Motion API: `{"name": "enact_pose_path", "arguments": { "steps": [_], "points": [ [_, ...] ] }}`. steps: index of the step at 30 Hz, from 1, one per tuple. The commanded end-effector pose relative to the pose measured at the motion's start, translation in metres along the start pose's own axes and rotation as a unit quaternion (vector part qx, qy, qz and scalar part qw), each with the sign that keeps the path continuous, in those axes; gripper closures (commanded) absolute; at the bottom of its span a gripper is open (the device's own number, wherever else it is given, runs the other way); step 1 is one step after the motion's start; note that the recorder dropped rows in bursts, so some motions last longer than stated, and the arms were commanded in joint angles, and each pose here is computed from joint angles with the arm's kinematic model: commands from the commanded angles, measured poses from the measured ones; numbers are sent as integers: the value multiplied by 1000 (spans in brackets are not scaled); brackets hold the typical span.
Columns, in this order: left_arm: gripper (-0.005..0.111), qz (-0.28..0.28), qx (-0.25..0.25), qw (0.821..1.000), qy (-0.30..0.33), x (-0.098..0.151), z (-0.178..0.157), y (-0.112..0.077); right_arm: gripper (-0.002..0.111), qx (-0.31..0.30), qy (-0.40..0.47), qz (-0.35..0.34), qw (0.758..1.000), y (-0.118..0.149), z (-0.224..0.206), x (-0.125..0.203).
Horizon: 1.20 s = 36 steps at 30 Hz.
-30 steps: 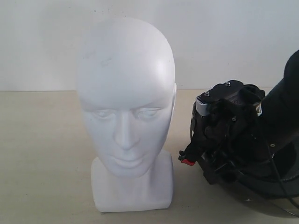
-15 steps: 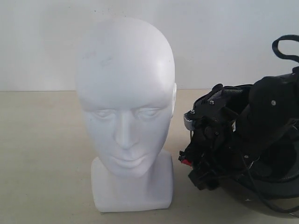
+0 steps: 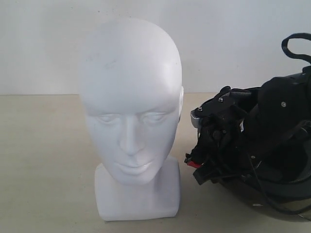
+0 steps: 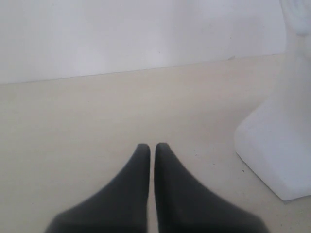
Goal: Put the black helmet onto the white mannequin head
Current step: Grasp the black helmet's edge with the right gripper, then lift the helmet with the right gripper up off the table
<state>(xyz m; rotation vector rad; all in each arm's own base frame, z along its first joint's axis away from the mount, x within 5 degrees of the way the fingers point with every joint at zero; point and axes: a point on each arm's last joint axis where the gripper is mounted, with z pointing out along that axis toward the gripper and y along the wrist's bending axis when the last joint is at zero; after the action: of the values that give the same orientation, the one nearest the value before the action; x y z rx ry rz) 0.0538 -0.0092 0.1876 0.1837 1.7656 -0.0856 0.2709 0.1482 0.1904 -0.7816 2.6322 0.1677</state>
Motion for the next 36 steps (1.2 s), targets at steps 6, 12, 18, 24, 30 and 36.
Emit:
{"name": "enact_pose_path", "arguments": {
  "steps": [6, 12, 18, 24, 30, 36],
  "points": [
    [102, 2, 1, 1000, 0, 1, 0, 0, 108, 23, 36, -13, 999, -6, -21, -20],
    [102, 2, 1, 1000, 0, 1, 0, 0, 108, 77, 35, 1, 996, -16, -37, -34],
    [102, 2, 1, 1000, 0, 1, 0, 0, 108, 120, 35, -17, 992, -24, -56, -44],
    [102, 2, 1, 1000, 0, 1, 0, 0, 108, 155, -34, -19, 987, -28, -100, -51],
    [102, 2, 1, 1000, 0, 1, 0, 0, 108, 156, -165, 9, 974, -24, -161, -48],
    [102, 2, 1, 1000, 0, 1, 0, 0, 108, 135, -332, 29, 933, -15, -235, -33]
  ]
}}
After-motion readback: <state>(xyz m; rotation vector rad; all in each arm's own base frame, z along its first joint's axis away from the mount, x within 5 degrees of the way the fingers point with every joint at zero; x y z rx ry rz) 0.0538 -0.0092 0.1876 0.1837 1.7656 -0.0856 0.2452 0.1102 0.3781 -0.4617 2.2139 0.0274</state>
